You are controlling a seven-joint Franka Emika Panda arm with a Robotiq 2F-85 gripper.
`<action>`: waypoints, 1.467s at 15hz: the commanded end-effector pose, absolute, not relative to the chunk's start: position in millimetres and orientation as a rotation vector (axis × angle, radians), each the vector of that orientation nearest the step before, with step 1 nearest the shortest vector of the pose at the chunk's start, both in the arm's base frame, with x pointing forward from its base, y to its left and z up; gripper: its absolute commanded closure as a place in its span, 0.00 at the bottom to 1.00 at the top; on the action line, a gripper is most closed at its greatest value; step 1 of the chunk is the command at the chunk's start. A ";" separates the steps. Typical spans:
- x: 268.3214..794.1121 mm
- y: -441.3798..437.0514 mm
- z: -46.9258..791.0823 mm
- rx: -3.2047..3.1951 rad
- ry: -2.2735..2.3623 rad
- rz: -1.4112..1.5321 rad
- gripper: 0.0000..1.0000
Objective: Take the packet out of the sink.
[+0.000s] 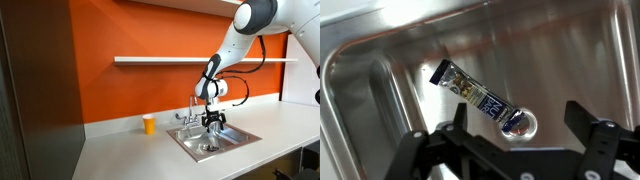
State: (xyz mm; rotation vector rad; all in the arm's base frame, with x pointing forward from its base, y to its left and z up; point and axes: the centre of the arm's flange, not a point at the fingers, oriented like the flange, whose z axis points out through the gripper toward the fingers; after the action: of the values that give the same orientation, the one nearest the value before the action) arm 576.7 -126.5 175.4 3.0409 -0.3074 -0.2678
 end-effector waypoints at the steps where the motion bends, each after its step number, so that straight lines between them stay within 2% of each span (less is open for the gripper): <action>1: 587.6 -134.2 161.7 3.051 -0.293 -0.263 0.00; 14: 580.4 -115.3 110.9 3.064 -0.263 -0.318 0.00; 22: 573.9 -113.1 107.3 3.045 -0.270 -0.344 0.00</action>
State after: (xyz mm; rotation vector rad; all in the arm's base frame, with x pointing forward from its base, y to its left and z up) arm 573.9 -113.1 107.3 3.0445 -0.2699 -0.3443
